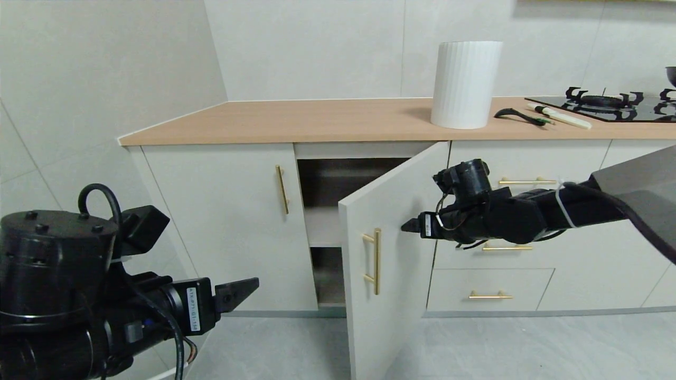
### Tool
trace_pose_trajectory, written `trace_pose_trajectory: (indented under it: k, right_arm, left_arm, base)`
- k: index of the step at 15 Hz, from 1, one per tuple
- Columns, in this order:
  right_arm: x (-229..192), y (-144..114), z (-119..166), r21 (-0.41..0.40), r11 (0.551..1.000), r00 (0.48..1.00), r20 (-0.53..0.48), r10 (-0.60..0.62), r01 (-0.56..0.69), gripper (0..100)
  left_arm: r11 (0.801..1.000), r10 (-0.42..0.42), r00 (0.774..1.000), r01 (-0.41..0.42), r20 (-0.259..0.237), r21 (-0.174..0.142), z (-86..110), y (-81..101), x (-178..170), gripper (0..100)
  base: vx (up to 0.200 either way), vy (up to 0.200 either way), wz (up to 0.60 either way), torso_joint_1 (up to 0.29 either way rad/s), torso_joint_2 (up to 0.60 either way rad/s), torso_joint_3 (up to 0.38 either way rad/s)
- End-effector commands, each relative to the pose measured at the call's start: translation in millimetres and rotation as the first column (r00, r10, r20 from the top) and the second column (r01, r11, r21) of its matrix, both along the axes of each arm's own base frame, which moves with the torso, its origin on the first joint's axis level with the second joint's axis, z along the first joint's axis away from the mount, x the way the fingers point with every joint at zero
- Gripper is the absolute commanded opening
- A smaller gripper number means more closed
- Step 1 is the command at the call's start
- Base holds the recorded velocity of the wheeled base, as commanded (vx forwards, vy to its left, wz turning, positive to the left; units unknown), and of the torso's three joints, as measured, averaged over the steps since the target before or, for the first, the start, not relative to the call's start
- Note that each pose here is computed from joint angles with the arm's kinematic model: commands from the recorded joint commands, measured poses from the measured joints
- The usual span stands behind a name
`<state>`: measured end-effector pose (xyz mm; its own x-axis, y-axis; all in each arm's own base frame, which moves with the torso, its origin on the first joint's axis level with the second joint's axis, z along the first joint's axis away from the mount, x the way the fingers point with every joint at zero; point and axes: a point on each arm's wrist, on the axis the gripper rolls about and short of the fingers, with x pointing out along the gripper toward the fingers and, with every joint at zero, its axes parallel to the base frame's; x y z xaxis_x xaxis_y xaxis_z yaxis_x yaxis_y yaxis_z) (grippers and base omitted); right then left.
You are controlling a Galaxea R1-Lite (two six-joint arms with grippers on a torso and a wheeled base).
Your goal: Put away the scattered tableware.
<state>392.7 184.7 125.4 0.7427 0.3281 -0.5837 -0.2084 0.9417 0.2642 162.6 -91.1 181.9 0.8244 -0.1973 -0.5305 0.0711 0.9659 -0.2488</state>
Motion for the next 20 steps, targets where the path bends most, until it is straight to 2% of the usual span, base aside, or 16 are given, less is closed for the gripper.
trace_pose_trajectory:
  k: [1,10,16,20]
  right_arm:
    - [10,6,-21,0.028,0.999,1.000,-0.009,-0.016,0.016,100]
    - [29,22,-33,0.140,0.988,0.998,0.001,-0.063,0.062,100]
    - [33,31,-33,0.199,0.977,0.997,-0.006,-0.083,0.082,100]
    - [38,38,-30,0.266,0.958,0.994,-0.014,-0.112,0.112,100]
  left_arm:
    - [1.000,0.003,1.000,-0.003,0.007,-0.002,0.0,-0.5,1,100]
    - [1.000,0.004,1.000,-0.004,0.018,0.006,-0.4,-0.3,1,100]
    - [1.000,0.012,1.000,-0.012,0.019,0.003,-0.1,0.4,2,100]
    - [1.000,0.011,1.000,-0.011,0.017,0.003,-0.4,0.2,2,100]
  base:
    - [0.000,0.000,0.00,0.000,0.00,0.000]
    - [0.000,0.000,0.00,0.000,0.00,0.000]
    - [0.200,0.000,0.00,0.001,0.00,0.001]
    - [0.000,0.000,0.00,0.000,0.00,0.000]
